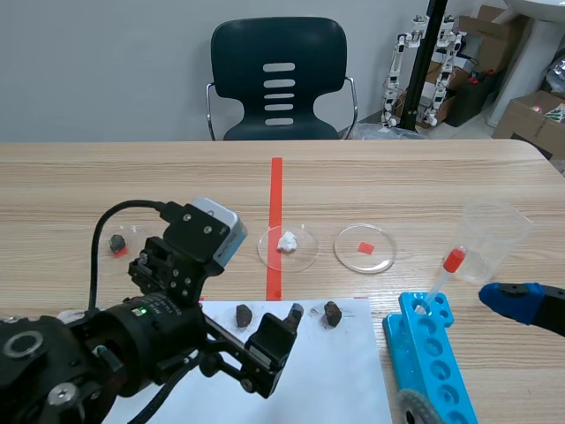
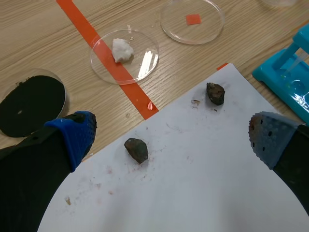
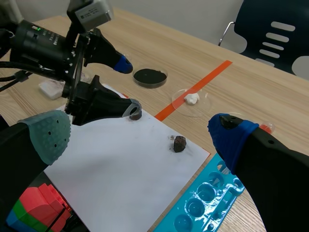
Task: Pick up the right mineral with the left hand
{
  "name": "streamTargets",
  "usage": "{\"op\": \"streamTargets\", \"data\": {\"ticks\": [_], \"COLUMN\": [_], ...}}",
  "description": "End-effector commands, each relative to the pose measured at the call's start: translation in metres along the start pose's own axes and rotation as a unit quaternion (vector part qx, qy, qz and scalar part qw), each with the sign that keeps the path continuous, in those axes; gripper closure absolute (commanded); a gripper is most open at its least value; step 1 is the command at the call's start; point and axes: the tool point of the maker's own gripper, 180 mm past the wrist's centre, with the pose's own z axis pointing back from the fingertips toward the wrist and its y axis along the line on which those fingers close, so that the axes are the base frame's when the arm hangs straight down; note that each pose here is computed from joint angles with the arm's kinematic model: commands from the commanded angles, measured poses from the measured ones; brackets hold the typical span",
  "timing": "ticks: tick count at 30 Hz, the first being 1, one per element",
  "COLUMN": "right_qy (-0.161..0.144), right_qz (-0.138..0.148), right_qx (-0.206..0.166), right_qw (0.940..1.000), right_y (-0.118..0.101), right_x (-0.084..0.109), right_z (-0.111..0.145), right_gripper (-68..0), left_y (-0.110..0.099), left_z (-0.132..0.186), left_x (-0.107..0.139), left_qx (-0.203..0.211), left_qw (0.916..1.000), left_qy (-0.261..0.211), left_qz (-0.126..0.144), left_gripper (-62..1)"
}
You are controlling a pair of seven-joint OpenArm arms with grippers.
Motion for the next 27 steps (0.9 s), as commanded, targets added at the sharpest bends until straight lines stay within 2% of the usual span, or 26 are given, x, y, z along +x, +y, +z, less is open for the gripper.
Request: {"op": "streamTargets", "data": {"ticks": [1,11,19,27], "right_qy": [-0.022,-0.022,-0.022,-0.022], "right_qz": [0.002,0.002,0.002,0.002], "right_qx": [0.000,0.000,0.000,0.000], "right_qw": [0.9998,0.9998,0.9998,0.9998], "right_y": [-0.001,-0.001,-0.001,-0.001], "right_x": [0.011,0.011,0.011,0.011], "right_z": [-0.004,-0.004,-0.004,-0.004], "right_gripper": [-59.1,-59.1,-59.1,-59.1], "left_y": [-0.007,-0.028,-0.050,-0.065], "left_z": [-0.006,-0.039,-0.061,-0.082], "left_x": [0.018,0.032,0.023,0.022], "left_qx": [-0.004,-0.024,-0.050,-0.058], "left_qw": [0.9995,0.9984,0.9982,0.9974], "left_qy": [-0.028,-0.042,-0.026,-0.020], "left_qz": [0.013,0.028,0.021,0.037], "left_gripper": [-62.3,-62.3,-62.3,-62.3]}}
